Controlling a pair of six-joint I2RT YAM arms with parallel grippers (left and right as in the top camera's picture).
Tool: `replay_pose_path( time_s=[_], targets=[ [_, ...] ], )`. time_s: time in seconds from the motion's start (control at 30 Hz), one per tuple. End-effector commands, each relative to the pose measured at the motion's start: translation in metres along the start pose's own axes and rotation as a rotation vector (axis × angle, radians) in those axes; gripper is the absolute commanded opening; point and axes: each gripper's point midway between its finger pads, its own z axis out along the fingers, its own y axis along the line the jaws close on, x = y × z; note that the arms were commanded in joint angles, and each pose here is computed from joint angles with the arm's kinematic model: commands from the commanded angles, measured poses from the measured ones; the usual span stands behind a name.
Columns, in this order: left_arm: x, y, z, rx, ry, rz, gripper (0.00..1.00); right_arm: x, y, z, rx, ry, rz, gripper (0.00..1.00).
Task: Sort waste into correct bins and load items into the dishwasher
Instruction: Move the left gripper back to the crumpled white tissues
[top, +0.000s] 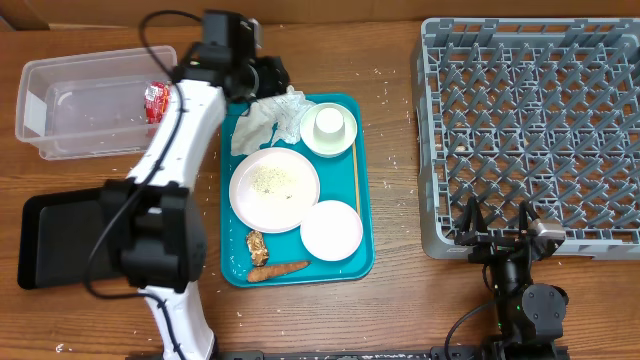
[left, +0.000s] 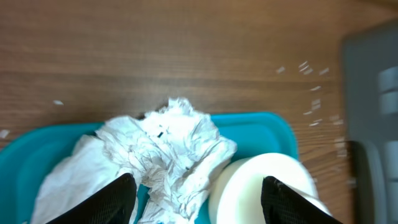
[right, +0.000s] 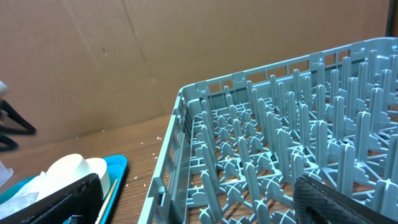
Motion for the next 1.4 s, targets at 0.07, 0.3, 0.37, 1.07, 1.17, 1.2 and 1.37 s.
replay_pose_path(
  time_s=[0.07, 0.3, 0.37, 1.07, 1.17, 1.2, 1.37],
  targets=[
    [0.023, 0.010, 0.039, -0.175, 0.034, 0.051, 0.67, 0.002, 0.002, 0.000, -0.011, -0.004, -0.008, 1.00],
    [0.039, 0.016, 0.061, -0.258, 0.058, 0.081, 0.66, 0.002, 0.002, 0.000, -0.011, -0.004, -0.008, 1.00],
    [0.039, 0.018, 0.062, -0.264, 0.057, 0.075, 0.65, 0.002, 0.002, 0.000, -0.011, -0.004, -0.008, 1.00],
    [0.049, 0.025, 0.090, -0.266, 0.058, -0.009, 0.59, 0.002, 0.002, 0.000, -0.011, -0.004, -0.008, 1.00],
    [0.055, 0.029, 0.095, -0.273, 0.075, -0.009, 0.60, 0.002, 0.002, 0.000, -0.011, -0.004, -0.008, 1.00],
    [0.055, 0.029, 0.096, -0.274, 0.076, -0.010, 0.60, 0.002, 0.002, 0.000, -0.011, -0.004, -0.008, 1.00],
    [0.055, 0.029, 0.096, -0.274, 0.076, -0.006, 0.53, 0.002, 0.002, 0.000, -0.011, -0.004, -0.008, 1.00]
  ],
)
